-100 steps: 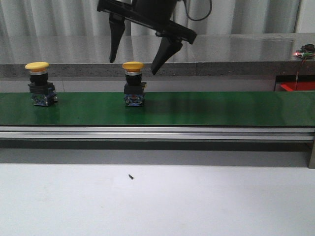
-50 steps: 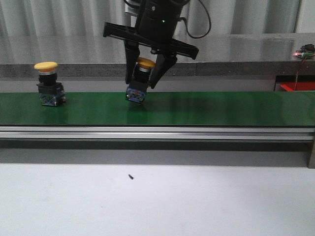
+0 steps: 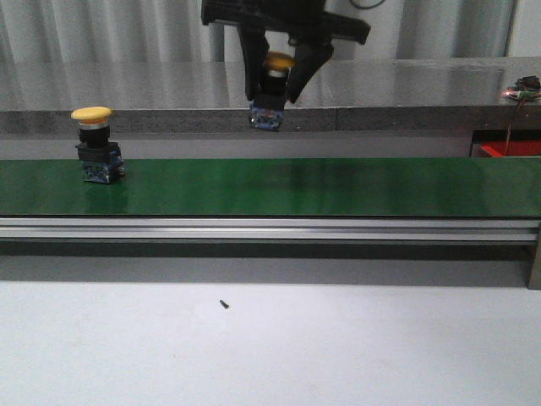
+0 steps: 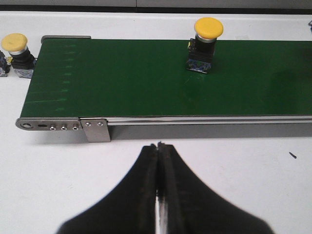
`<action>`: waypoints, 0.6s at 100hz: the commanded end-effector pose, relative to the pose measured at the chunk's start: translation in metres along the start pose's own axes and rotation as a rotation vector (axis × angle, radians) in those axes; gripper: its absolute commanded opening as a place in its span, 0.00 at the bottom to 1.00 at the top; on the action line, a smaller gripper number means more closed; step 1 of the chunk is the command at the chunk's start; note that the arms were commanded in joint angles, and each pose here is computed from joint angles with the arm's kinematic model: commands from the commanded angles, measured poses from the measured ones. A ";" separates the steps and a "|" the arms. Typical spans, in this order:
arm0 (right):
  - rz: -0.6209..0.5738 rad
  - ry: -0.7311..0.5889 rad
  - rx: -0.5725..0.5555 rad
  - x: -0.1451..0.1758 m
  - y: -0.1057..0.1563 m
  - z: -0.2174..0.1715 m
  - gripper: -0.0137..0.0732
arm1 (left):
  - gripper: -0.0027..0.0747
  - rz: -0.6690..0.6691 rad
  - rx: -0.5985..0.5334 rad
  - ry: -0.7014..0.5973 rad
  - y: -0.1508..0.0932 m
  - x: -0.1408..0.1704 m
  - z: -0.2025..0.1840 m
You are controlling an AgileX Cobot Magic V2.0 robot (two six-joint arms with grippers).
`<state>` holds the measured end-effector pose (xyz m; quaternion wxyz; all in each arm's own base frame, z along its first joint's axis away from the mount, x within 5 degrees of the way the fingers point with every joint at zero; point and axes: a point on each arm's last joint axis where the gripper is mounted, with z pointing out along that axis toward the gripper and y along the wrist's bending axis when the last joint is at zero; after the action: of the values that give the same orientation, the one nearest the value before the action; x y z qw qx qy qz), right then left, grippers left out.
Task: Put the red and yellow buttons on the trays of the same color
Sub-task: 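Lift the yellow button and carry it over the yellow tray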
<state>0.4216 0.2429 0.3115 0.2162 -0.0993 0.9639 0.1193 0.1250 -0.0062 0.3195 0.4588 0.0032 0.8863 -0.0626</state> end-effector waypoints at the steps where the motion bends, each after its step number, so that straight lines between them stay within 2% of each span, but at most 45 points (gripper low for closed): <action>1: -0.030 -0.064 0.018 -0.001 -0.002 -0.064 0.40 | 0.01 -0.009 0.006 -0.085 -0.002 -0.012 -0.005; 11: -0.035 -0.094 0.027 0.000 -0.004 -0.081 0.40 | 0.01 -0.009 0.006 -0.085 -0.002 -0.012 -0.005; 29: -0.019 -0.070 0.050 0.010 -0.018 -0.094 0.40 | 0.01 -0.009 0.006 -0.085 -0.002 -0.012 -0.005; 60: 0.050 -0.038 0.126 0.038 -0.072 -0.128 0.40 | 0.01 -0.009 0.006 -0.085 -0.002 -0.012 -0.005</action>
<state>0.3830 0.1635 0.3564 0.2228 -0.0673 0.9695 0.0774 0.1250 -0.0062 0.3195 0.4588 0.0036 0.8863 -0.0624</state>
